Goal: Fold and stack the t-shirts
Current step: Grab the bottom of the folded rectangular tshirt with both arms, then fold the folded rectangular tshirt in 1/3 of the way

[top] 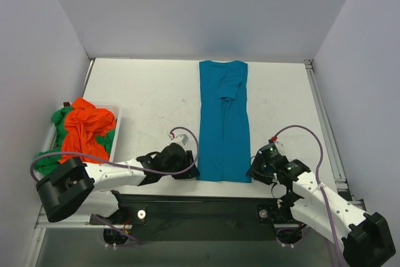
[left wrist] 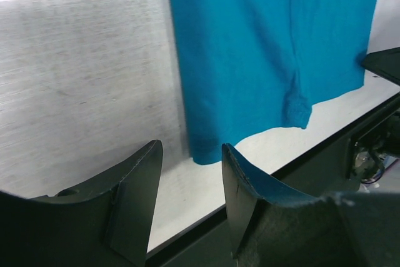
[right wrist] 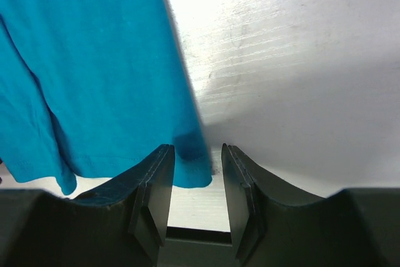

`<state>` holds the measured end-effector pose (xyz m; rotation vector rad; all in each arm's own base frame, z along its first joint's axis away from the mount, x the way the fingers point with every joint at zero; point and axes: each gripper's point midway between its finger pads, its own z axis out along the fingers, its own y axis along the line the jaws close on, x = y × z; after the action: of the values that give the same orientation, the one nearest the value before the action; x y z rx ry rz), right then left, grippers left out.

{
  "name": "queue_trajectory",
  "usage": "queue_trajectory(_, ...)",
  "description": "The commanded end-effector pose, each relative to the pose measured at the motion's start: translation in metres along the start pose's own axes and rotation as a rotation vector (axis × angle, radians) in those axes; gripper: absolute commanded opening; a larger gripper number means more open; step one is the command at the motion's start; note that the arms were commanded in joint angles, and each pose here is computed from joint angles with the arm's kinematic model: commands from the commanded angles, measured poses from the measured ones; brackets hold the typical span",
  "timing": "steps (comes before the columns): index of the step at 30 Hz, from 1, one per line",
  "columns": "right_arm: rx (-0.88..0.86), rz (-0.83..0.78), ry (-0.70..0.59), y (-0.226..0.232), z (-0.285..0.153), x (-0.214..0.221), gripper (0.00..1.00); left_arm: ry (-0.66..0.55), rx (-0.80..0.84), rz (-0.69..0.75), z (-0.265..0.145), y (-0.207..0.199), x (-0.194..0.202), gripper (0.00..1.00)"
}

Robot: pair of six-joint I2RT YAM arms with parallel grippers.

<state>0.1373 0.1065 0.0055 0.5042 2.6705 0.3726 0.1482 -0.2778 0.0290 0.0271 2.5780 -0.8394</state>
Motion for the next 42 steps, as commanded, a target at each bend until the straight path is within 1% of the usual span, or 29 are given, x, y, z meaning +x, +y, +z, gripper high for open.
queue_trajectory(1, 0.05, 0.02, 0.034, -0.017, 0.006, 0.016, 0.37, 0.009, 0.02, -0.024, 0.007, -0.001, 0.01, 0.54)
queue_trajectory(5, 0.046, 0.029, 0.049, -0.018, 0.009, 0.021, 0.35, 0.03, 0.003, -0.028, 0.014, 0.002, 0.018, 0.54)
queue_trajectory(8, 0.043, 0.031, 0.056, -0.019, 0.01, 0.024, 0.34, 0.041, -0.003, -0.031, 0.018, 0.002, 0.023, 0.52)
queue_trajectory(11, 0.044, 0.031, 0.061, -0.02, 0.011, 0.026, 0.3, 0.06, -0.007, -0.026, 0.023, 0.0, 0.03, 0.48)
queue_trajectory(12, 0.042, 0.029, 0.067, -0.02, 0.01, 0.027, 0.25, 0.064, -0.01, -0.025, 0.024, 0.0, 0.031, 0.46)
queue_trajectory(13, 0.039, 0.028, 0.071, -0.02, 0.01, 0.028, 0.22, 0.072, -0.005, -0.019, 0.024, -0.003, 0.035, 0.37)
queue_trajectory(14, 0.036, 0.026, 0.077, -0.02, 0.01, 0.029, 0.2, 0.077, -0.009, -0.022, 0.025, -0.004, 0.037, 0.33)
queue_trajectory(15, 0.032, 0.024, 0.079, -0.02, 0.01, 0.03, 0.13, 0.082, -0.008, -0.024, 0.025, -0.005, 0.039, 0.28)
queue_trajectory(16, 0.028, 0.022, 0.09, -0.019, 0.009, 0.032, 0.09, 0.085, -0.006, -0.026, 0.025, -0.006, 0.04, 0.2)
queue_trajectory(17, 0.029, 0.019, 0.096, -0.02, 0.007, 0.033, 0.05, 0.091, 0.003, -0.028, 0.024, -0.01, 0.043, 0.06)
queue_trajectory(18, 0.021, 0.015, 0.091, -0.018, 0.005, 0.032, 0.0, 0.1, -0.001, -0.028, 0.023, -0.01, 0.045, 0.02)
queue_trajectory(19, 0.035, 0.012, 0.106, -0.022, 0.002, 0.035, 0.0, 0.1, 0.001, -0.026, 0.02, -0.013, 0.045, 0.0)
queue_trajectory(21, 0.008, 0.008, 0.104, -0.019, -0.003, 0.036, 0.0, 0.119, -0.012, -0.014, 0.015, -0.015, 0.053, 0.0)
queue_trajectory(23, -0.001, 0.012, 0.13, -0.021, -0.009, 0.043, 0.0, 0.113, -0.003, -0.01, 0.007, -0.021, 0.054, 0.0)
queue_trajectory(24, -0.03, 0.013, 0.121, -0.017, -0.013, 0.042, 0.0, 0.123, -0.008, 0.003, 0.003, -0.021, 0.059, 0.0)
queue_trajectory(25, -0.021, 0.008, 0.135, -0.02, -0.017, 0.046, 0.0, 0.127, -0.024, 0.005, -0.004, -0.017, 0.062, 0.0)
queue_trajectory(27, -0.025, 0.001, 0.131, -0.021, -0.024, 0.046, 0.0, 0.131, -0.031, 0.001, -0.009, -0.014, 0.065, 0.0)
queue_trajectory(30, -0.047, -0.01, 0.114, -0.018, -0.038, 0.042, 0.0, 0.124, -0.005, -0.002, -0.02, -0.02, 0.063, 0.0)
queue_trajectory(32, -0.073, -0.019, 0.095, -0.01, -0.046, 0.037, 0.0, 0.098, 0.02, 0.003, -0.025, -0.032, 0.054, 0.0)
queue_trajectory(34, -0.06, -0.034, 0.076, -0.007, -0.048, 0.028, 0.0, 0.084, 0.012, 0.013, -0.025, -0.036, 0.047, 0.0)
queue_trajectory(35, -0.068, -0.052, 0.055, 0.0, -0.053, 0.021, 0.0, 0.07, 0.027, 0.027, -0.026, -0.046, 0.039, 0.0)
queue_trajectory(36, -0.037, -0.06, 0.051, -0.001, -0.051, 0.016, 0.0, 0.063, 0.032, 0.035, -0.027, -0.051, 0.035, 0.0)
queue_trajectory(37, -0.046, -0.065, 0.033, 0.005, -0.052, 0.01, 0.0, 0.055, 0.025, 0.031, -0.024, -0.052, 0.028, 0.0)
queue_trajectory(39, -0.052, -0.081, 0.014, 0.017, -0.056, -0.002, 0.0, 0.039, 0.055, 0.043, -0.023, -0.068, 0.014, 0.0)
queue_trajectory(40, -0.062, -0.082, -0.012, 0.025, -0.056, -0.011, 0.0, 0.04, 0.049, 0.051, -0.019, -0.068, 0.009, 0.0)
queue_trajectory(41, -0.061, -0.089, -0.021, 0.03, -0.056, -0.017, 0.0, 0.024, 0.072, 0.053, -0.02, -0.081, -0.002, 0.0)
queue_trajectory(42, -0.065, -0.098, -0.029, 0.04, -0.057, -0.025, 0.0, 0.019, 0.076, 0.057, -0.019, -0.085, -0.007, 0.0)
